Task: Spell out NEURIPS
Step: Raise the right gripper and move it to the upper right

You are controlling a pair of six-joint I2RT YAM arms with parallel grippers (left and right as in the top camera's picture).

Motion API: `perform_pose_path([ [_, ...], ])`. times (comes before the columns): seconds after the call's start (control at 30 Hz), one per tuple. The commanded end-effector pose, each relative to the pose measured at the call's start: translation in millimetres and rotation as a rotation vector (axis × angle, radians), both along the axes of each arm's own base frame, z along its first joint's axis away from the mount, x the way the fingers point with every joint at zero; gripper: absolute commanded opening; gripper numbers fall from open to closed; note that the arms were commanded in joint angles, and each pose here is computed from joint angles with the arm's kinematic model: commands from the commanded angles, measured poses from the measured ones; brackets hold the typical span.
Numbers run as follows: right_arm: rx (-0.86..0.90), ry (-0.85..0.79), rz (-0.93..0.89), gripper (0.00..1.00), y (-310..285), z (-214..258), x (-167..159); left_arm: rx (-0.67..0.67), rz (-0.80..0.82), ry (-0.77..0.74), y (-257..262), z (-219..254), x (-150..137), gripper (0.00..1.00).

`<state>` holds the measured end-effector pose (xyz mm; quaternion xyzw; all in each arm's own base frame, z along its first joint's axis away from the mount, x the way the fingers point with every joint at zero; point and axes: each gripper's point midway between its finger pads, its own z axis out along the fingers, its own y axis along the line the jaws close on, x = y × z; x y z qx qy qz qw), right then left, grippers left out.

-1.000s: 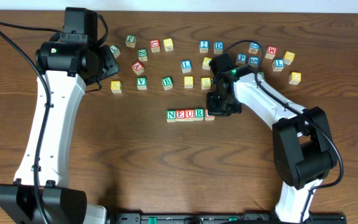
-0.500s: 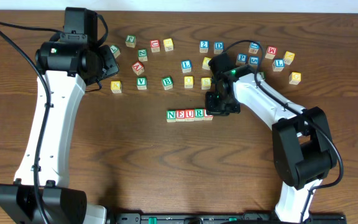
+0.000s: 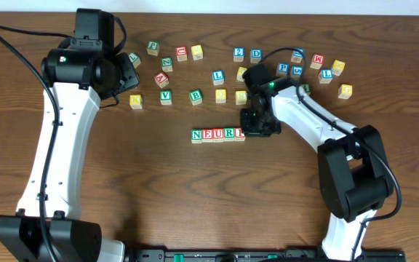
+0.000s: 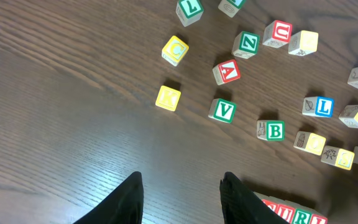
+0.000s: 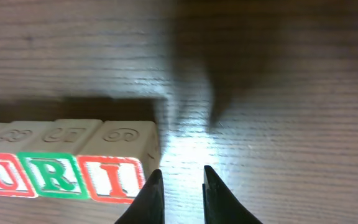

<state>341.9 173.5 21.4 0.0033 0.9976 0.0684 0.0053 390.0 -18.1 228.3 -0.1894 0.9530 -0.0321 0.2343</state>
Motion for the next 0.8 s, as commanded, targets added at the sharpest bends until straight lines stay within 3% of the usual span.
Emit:
perform_pose_path([
  [0.0, -0.039, -0.063, -0.046, 0.17, -18.7, 19.6, 20.7, 0.02, -0.006, 0.014, 3.7, -3.6, 0.1, 0.4],
  [0.2, -0.053, -0.137, -0.033, 0.22, -35.5, 59.7, 46.6, 0.02, -0.006, 0.01, 3.6, -3.2, 1.1, 0.4],
  [0.77, -0.001, -0.299, 0.015, 0.5, -26.1, 152.4, 82.4, 0.02, -0.006, 0.01, 3.6, -3.2, 1.1, 0.41],
])
